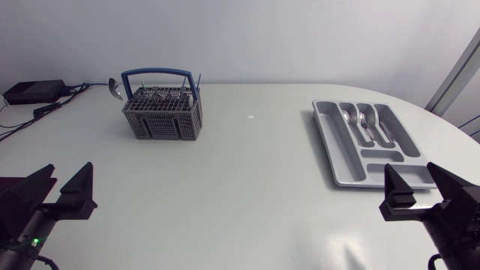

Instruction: Unload the cutlery basket into the drawer organizer.

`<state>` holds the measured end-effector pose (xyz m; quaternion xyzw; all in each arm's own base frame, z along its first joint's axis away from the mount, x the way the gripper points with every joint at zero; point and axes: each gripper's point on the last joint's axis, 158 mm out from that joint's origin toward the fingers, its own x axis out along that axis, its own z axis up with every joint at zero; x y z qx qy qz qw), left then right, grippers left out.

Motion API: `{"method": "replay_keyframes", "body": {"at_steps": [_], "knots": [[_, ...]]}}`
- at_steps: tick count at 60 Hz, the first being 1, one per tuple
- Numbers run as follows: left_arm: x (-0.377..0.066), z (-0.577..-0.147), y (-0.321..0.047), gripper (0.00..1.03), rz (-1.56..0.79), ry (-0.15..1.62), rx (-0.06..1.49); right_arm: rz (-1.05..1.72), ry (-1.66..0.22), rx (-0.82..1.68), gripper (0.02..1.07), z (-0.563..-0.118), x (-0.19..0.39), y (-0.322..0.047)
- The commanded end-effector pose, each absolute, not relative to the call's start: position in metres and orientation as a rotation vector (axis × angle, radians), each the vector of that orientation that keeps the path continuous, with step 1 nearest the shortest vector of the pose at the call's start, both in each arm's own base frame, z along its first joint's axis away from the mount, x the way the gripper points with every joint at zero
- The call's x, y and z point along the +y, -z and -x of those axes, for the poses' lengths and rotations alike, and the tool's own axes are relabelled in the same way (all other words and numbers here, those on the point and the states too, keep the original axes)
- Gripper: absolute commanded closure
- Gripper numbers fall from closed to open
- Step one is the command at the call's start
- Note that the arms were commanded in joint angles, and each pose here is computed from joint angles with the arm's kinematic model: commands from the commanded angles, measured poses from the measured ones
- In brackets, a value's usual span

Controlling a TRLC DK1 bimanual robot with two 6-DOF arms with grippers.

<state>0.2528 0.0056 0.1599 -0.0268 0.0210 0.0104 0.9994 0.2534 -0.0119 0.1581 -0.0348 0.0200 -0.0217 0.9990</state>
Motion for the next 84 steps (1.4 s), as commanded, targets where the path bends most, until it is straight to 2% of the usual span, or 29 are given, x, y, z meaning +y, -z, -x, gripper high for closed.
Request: {"method": "replay_keyframes", "body": {"at_steps": [1,29,52,65,75,84], "knots": [[0.007,-0.252,-0.161,0.04,0.076,-0.029,0.04,0.045,0.043,0.044,0.06,-0.254,-0.011,-0.152],[0.007,-0.247,-0.196,0.06,0.077,-0.029,-0.006,0.055,0.019,0.004,0.07,-0.254,-0.005,-0.174],[0.004,-0.266,-0.229,0.07,0.102,-0.017,0.042,0.065,-0.061,0.124,0.07,-0.285,0.02,-0.191],[0.006,-0.297,-0.235,0.12,0.102,-0.028,0.173,0.061,-0.149,0.232,0.07,-0.311,0.055,-0.19],[0.005,-0.326,-0.219,0.12,0.098,-0.034,0.407,0.08,-0.238,0.289,0.07,-0.328,0.092,-0.194],[0.005,-0.351,-0.207,0.12,0.05,-0.026,0.539,0.109,-0.284,0.337,0.07,-0.342,0.119,-0.192]]}}
